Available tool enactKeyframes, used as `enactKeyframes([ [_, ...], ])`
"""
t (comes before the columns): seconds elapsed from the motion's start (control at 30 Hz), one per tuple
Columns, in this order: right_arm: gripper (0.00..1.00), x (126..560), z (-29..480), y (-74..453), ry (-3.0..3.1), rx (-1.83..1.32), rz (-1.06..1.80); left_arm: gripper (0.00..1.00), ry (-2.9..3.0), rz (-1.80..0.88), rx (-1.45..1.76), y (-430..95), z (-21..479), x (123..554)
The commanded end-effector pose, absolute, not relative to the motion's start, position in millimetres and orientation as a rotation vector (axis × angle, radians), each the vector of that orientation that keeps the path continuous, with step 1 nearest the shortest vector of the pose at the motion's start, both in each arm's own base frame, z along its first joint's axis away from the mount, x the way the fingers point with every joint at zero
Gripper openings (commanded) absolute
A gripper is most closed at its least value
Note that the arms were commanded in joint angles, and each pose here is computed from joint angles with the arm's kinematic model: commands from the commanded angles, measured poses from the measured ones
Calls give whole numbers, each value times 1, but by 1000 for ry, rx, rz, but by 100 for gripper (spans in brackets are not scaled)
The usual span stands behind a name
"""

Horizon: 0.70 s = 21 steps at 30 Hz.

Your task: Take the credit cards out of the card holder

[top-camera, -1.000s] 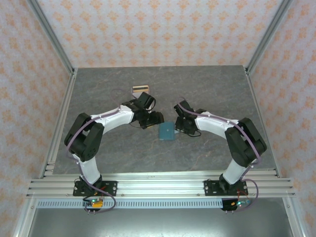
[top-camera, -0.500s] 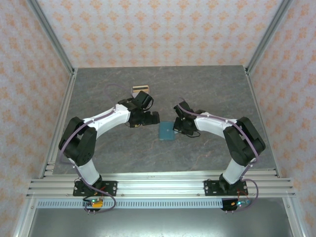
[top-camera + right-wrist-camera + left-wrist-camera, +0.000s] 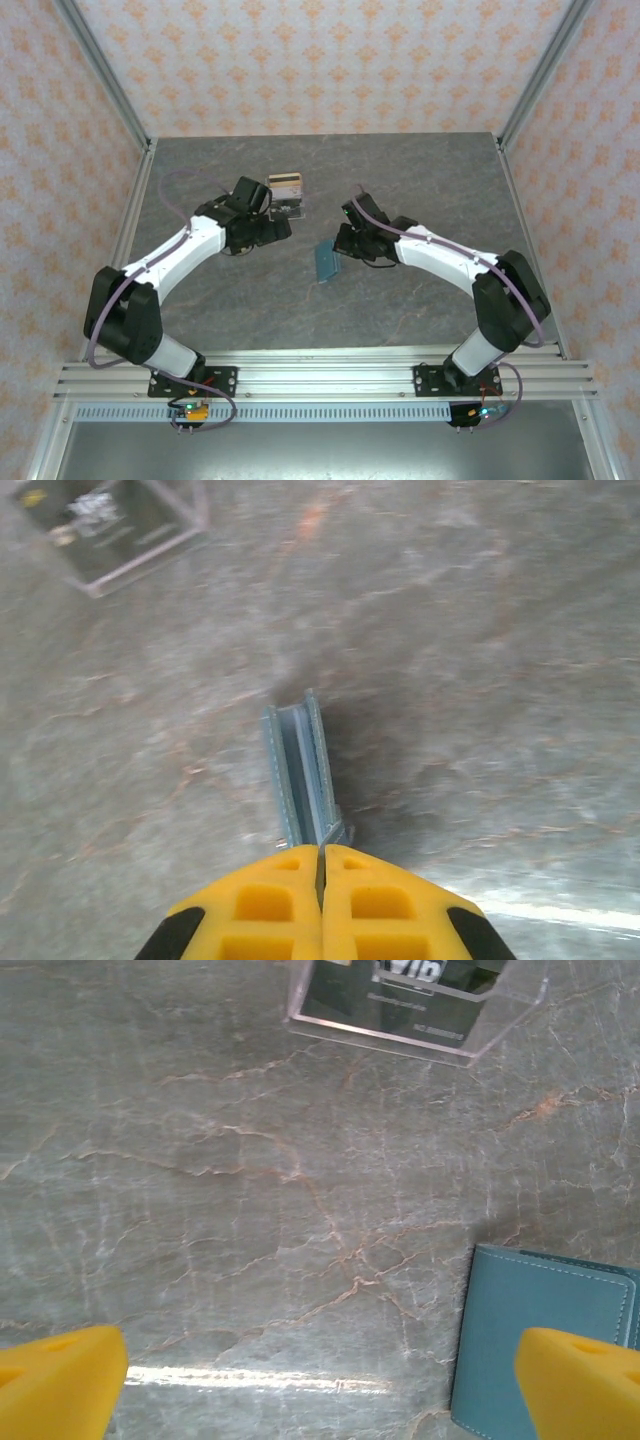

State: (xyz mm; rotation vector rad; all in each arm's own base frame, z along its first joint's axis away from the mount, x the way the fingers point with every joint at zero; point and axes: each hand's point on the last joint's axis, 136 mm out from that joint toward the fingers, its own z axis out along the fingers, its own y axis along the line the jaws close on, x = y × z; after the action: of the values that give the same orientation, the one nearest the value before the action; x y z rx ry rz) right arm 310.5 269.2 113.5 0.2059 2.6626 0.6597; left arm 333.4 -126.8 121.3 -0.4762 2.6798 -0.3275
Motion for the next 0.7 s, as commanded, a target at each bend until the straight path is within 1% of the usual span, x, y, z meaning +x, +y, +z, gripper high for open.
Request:
enactKeyframes([
  [0.0, 4, 310, 127, 290, 2648, 177, 715, 100, 2657, -287, -493, -115, 125, 325],
  [0.2, 4, 314, 127, 311, 2660, 167, 711, 100, 2635, -284, -529, -98, 128, 313],
  [0.43, 4, 315, 118, 298, 2671, 225, 591, 100, 2637, -336, -478, -101, 126, 305],
  [0.6, 3, 314, 118, 267, 2655, 270, 407, 100, 2643, -535, -421, -128, 125, 306],
  [0.67, 3, 312, 115, 254, 2650, 276, 324, 97, 2633, -644, -407, -142, 125, 310],
])
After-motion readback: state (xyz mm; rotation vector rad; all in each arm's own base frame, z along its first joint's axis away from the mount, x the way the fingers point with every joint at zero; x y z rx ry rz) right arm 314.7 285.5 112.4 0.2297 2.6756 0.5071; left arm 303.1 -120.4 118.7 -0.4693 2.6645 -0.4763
